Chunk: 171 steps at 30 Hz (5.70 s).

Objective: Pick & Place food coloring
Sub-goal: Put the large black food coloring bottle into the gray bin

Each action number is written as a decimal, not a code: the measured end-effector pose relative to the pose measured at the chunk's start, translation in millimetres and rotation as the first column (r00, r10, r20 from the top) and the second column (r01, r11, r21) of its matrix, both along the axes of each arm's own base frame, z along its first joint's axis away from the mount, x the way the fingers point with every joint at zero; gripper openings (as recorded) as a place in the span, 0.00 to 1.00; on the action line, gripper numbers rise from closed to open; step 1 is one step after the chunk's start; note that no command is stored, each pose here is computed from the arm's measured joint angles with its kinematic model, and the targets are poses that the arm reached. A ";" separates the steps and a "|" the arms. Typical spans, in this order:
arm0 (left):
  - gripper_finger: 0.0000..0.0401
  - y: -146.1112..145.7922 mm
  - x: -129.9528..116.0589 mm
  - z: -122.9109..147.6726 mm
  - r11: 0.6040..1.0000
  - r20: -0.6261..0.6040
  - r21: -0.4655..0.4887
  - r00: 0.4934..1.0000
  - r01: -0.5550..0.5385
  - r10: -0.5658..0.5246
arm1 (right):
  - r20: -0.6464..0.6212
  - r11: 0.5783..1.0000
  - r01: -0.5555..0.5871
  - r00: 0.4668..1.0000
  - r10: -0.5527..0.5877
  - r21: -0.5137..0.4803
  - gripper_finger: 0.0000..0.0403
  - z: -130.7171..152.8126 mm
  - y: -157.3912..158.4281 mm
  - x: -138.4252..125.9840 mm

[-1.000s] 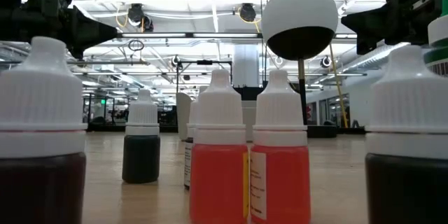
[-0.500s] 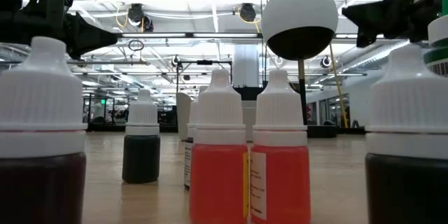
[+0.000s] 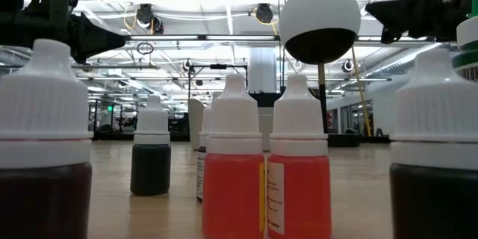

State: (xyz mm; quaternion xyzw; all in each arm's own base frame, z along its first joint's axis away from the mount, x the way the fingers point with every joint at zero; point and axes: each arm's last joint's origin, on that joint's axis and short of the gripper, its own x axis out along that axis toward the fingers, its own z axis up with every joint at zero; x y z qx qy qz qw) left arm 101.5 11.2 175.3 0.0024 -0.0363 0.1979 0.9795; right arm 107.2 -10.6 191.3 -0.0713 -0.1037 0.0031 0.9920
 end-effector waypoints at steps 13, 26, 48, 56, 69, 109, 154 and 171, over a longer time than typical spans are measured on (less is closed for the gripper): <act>0.13 -0.1 0.0 0.7 1.000 0.007 0.001 1.000 0.005 -0.005 | -0.315 0.982 0.064 0.942 -0.119 -0.179 0.00 89.3 34.4 11.6; 0.13 -0.9 0.4 -0.3 0.999 0.006 -0.022 0.999 0.036 -0.036 | -0.438 0.871 0.113 0.829 -0.348 -0.479 0.00 110.7 157.4 31.6; 0.13 -0.9 0.2 2.6 0.999 0.040 -0.026 0.999 0.037 -0.036 | -0.334 0.947 0.080 0.924 -0.188 -0.311 0.00 33.3 273.3 -17.7; 0.13 -0.9 0.0 3.5 0.999 0.044 -0.014 0.999 0.033 -0.033 | -0.407 0.987 0.029 0.909 -0.092 -0.159 0.00 15.1 284.7 -25.4; 0.13 -0.8 -0.2 5.3 1.000 0.055 0.007 0.998 0.030 -0.030 | -0.545 0.992 0.128 0.833 -0.096 0.022 0.16 -24.2 256.7 -4.5; 0.13 -0.9 -0.1 4.7 0.999 0.052 -0.002 0.998 0.034 -0.034 | -0.675 0.941 0.206 0.737 0.032 0.269 0.55 -28.9 246.6 37.6; 0.13 -0.9 -0.1 4.8 0.999 0.060 -0.019 0.998 0.036 -0.035 | -0.701 0.952 0.229 0.713 -0.023 0.202 0.54 -37.8 240.2 51.1; 0.13 -0.9 -0.1 4.8 0.999 0.060 -0.019 0.998 0.036 -0.035 | -0.714 0.955 0.215 0.700 -0.006 0.203 0.33 -38.3 240.7 50.7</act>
